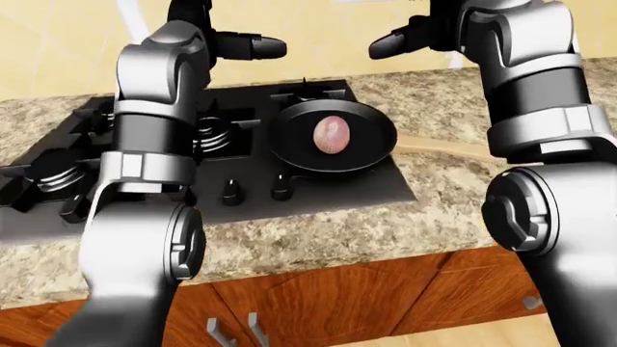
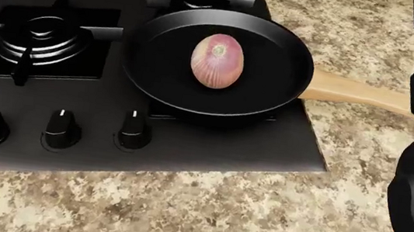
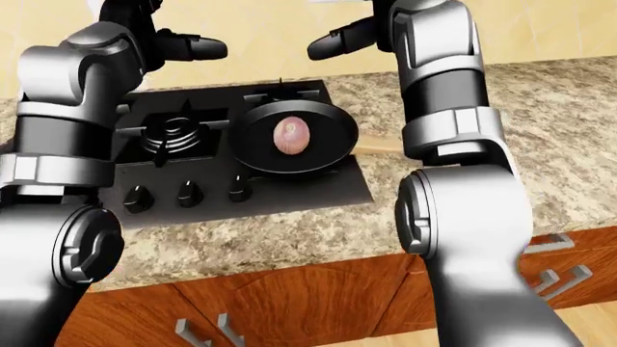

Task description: Pick the onion from the pan and place it in the bowl.

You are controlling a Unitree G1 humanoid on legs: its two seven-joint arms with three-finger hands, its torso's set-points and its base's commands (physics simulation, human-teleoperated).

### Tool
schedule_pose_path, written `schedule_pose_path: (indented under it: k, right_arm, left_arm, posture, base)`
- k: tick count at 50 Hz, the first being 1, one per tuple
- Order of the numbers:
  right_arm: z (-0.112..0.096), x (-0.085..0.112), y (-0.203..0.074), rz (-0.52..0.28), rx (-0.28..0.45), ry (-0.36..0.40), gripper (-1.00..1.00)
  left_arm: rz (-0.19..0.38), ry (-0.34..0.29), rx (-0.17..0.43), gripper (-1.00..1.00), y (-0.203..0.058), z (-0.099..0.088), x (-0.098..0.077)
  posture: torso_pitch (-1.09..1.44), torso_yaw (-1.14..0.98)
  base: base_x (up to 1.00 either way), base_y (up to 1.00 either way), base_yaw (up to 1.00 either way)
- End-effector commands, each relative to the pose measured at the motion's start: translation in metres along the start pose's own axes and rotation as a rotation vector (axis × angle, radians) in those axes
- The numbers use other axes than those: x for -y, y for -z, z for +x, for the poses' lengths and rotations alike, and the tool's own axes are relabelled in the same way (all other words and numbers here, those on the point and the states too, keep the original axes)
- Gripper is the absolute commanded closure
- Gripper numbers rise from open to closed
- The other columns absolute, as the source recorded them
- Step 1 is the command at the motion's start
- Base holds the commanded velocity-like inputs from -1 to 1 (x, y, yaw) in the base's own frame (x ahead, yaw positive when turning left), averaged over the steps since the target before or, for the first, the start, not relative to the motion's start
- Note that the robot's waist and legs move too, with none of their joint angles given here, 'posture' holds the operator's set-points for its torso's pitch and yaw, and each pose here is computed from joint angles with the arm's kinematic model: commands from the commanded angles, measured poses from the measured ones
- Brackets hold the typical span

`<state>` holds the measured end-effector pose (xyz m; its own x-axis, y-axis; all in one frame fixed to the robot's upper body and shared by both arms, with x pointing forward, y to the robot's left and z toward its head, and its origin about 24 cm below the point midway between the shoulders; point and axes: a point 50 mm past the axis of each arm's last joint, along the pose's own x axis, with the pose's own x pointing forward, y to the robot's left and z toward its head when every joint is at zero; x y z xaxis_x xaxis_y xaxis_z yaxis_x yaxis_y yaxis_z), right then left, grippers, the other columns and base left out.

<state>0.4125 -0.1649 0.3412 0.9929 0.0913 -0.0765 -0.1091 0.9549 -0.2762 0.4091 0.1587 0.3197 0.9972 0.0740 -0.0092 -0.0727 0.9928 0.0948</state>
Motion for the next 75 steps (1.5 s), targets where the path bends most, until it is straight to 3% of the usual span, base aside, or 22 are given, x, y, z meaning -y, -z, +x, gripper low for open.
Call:
schedule_pose_path:
  k: [1, 23, 31, 34, 35, 36, 43, 52, 59, 75]
  right_arm:
    - [-0.006, 0.000, -0.022, -0.015, 0.091, 0.004, -1.00]
    - [-0.008, 0.000, -0.025, -0.016, 0.095, 0.003, -1.00]
    - [-0.012, -0.001, -0.038, -0.017, 0.147, -0.031, -1.00]
    - [-0.015, -0.005, -0.048, -0.116, 0.196, -0.063, -1.00]
    - [-0.017, -0.006, -0.052, -0.087, 0.208, -0.091, -1.00]
    - [-0.018, -0.004, -0.058, -0.086, 0.266, -0.069, -1.00]
    - [-0.021, -0.008, -0.064, -0.211, 0.214, -0.153, -1.00]
    - [-0.016, -0.018, -0.056, -0.361, 0.140, -0.208, -1.00]
    - [-0.013, -0.029, -0.052, -0.465, 0.112, -0.253, -1.00]
    - [-0.014, -0.041, -0.056, -0.662, 0.109, -0.281, -1.00]
  left_arm:
    - [-0.005, -0.015, 0.084, -1.00, -0.020, -0.005, -0.004]
    - [-0.004, -0.019, 0.085, -1.00, -0.023, -0.006, -0.006]
    - [0.002, -0.022, 0.088, -1.00, -0.024, -0.007, -0.008]
    - [0.005, -0.029, 0.085, -1.00, -0.022, -0.006, -0.011]
    - [0.006, -0.030, 0.085, -1.00, -0.022, -0.005, -0.012]
    - [0.007, -0.031, 0.085, -1.00, -0.022, -0.005, -0.013]
    - [0.011, -0.047, 0.082, -1.00, -0.019, -0.004, -0.020]
    - [0.015, -0.069, 0.077, -1.00, -0.015, -0.002, -0.029]
    - [0.017, -0.089, 0.069, -1.00, -0.010, 0.000, -0.038]
    - [0.033, -0.119, 0.055, -1.00, -0.001, 0.004, -0.048]
  posture:
    - [0.00, 0.00]
    - [0.00, 0.00]
    - [0.00, 0.00]
    - [0.00, 0.00]
    - [0.00, 0.00]
    - [0.00, 0.00]
    - [0.00, 0.00]
    - [0.00, 0.00]
    - [0.00, 0.00]
    - [0.00, 0.00]
  base:
    - [0.15, 0.00, 0.00]
    - [0.14, 0.00, 0.00]
    - [0.02, 0.00, 0.00]
    - [0.00, 0.00, 0.00]
    - [0.00, 0.00, 0.00]
    - [0.00, 0.00, 0.00]
    - [0.00, 0.00, 0.00]
    - [0.00, 0.00, 0.00]
    - [0.00, 0.00, 0.00]
    - [0.00, 0.00, 0.00]
